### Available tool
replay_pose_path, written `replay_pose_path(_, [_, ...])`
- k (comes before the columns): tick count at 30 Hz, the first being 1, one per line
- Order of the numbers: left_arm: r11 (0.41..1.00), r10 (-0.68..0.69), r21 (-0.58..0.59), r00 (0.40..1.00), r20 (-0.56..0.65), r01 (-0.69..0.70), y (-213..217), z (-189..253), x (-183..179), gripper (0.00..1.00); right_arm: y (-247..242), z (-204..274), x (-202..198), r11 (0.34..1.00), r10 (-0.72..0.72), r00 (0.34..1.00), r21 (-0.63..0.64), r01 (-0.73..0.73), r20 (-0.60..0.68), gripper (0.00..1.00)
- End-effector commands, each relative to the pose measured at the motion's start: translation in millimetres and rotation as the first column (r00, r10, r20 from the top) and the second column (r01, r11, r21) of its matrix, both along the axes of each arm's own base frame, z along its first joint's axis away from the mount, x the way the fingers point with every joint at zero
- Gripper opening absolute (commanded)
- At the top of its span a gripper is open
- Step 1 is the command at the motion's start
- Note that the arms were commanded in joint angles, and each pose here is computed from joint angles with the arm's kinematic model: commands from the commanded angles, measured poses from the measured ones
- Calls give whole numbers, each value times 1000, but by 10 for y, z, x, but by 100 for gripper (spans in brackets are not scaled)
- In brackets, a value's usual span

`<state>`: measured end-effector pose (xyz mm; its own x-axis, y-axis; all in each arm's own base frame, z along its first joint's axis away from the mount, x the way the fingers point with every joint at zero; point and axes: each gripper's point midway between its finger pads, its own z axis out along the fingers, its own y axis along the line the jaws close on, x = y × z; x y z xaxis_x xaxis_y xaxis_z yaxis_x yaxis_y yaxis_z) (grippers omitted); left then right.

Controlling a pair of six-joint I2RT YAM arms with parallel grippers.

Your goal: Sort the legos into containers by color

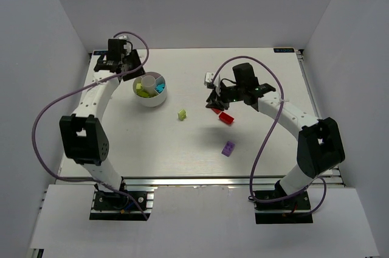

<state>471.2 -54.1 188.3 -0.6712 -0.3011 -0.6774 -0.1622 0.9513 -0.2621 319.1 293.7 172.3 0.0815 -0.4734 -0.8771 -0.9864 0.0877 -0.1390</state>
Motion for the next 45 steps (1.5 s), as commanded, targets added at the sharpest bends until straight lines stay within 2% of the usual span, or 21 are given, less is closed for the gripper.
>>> replay_pose_path(1, [975, -190, -86, 969, 155, 205, -589, 605, -302, 57, -53, 138, -5, 1000, -3, 1000, 17, 2, 31, 37])
replay_pose_path(3, [936, -320, -115, 940, 121, 333, -1050, 482, -582, 59, -79, 130, 12, 1000, -20, 1000, 17, 19, 24, 47])
replay_pose_path(5, [884, -437, -140, 895, 86, 445, -1477, 339, -858, 63, -102, 135, 30, 999, -29, 999, 20, 29, 20, 48])
replay_pose_path(7, [853, -503, -143, 864, 30, 502, -1718, 77, -1097, 65, -139, 117, 45, 999, -44, 999, 21, 44, 5, 49])
replay_pose_path(13, [817, -577, -51, 816, -42, 575, -2004, -307, -1215, 66, -208, 98, 28, 998, -64, 998, 21, 64, -16, 50])
replay_pose_path(19, [808, -566, 100, 812, -142, 581, -1973, -622, -1025, 72, -244, 102, -8, 997, -73, 997, 19, 73, -15, 52])
replay_pose_path(26, [776, -567, 194, 798, -204, 601, -1918, -826, -854, 72, -268, 70, -14, 997, -82, 996, 9, 82, -20, 53])
replay_pose_path(41, [741, -574, 200, 759, -307, 641, -1876, -1189, -896, 66, -292, 60, 33, 996, -91, 996, 7, 91, -25, 54])
replay_pose_path(45, [740, -569, 200, 756, -325, 643, -1870, -1258, -896, 61, -290, 67, 40, 996, -91, 995, 11, 92, -26, 54])
